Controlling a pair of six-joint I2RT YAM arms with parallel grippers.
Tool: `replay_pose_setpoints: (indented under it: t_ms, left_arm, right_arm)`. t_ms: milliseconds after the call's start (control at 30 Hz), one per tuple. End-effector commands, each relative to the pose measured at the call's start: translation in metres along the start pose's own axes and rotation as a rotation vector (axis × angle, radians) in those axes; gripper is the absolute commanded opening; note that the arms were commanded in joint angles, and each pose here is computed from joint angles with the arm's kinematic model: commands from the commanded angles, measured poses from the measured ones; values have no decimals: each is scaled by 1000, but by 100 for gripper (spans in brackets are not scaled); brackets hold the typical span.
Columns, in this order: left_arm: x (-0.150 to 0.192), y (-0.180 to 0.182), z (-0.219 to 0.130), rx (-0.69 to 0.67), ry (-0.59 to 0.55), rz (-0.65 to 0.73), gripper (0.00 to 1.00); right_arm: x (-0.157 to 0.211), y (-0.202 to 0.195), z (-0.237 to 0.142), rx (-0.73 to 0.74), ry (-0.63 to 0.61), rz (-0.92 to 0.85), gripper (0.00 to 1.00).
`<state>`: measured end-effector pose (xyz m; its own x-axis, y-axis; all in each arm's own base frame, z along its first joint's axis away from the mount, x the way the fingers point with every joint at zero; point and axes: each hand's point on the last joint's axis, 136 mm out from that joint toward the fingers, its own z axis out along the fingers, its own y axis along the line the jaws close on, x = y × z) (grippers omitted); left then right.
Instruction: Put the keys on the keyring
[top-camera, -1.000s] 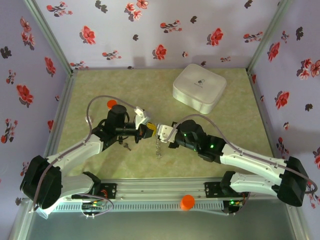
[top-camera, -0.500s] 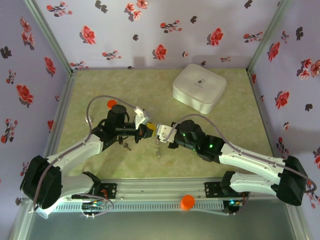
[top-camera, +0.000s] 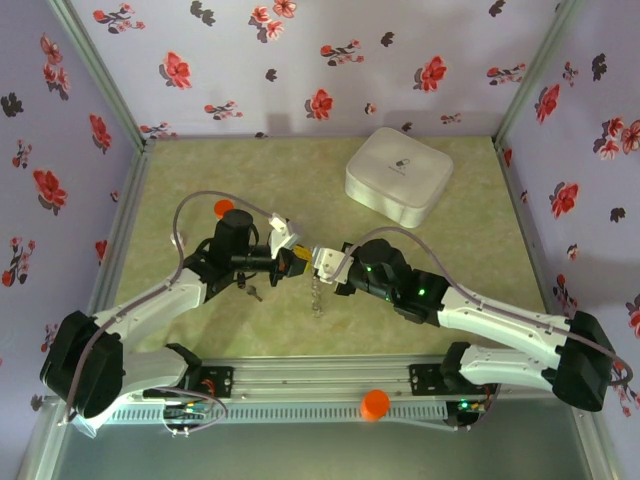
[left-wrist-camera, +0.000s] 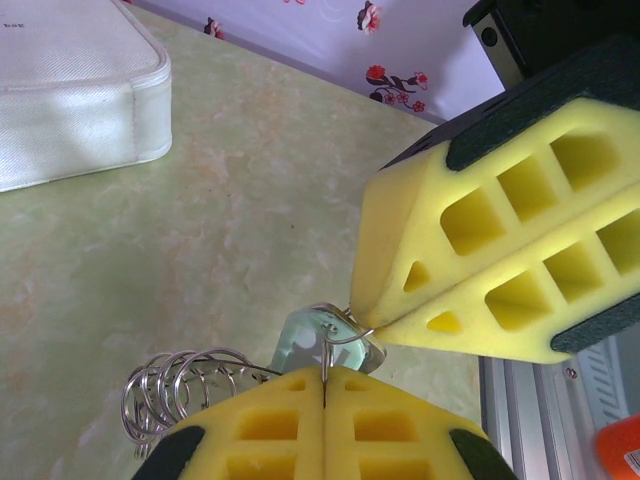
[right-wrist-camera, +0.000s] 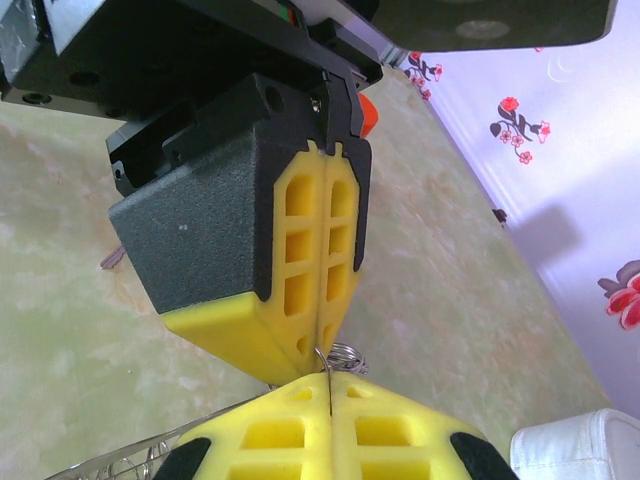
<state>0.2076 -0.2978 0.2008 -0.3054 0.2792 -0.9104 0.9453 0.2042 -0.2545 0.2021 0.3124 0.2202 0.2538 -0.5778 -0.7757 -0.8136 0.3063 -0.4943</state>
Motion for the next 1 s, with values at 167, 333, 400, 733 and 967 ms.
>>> replay_pose_setpoints:
  t_ms: [167, 333, 400, 733, 967]
  left_arm:
    - [-10, -6, 0, 27, -20, 39, 0]
    - [-9, -6, 0, 27, -19, 39, 0]
    - [-10, -6, -1, 27, -20, 41, 0]
    - [-10, -5, 0, 27, -19, 40, 0]
    - [-10, -5, 0, 26, -19, 40, 0]
  right_arm:
    - [3, 2, 3, -1, 9, 8, 0]
    - [0, 0, 0, 8, -6, 8, 0]
    - [-2, -4, -3, 27, -16, 5, 0]
    - [-4, 4, -6, -13, -33, -5, 0]
    - [-1, 5, -1, -23, -14, -4, 0]
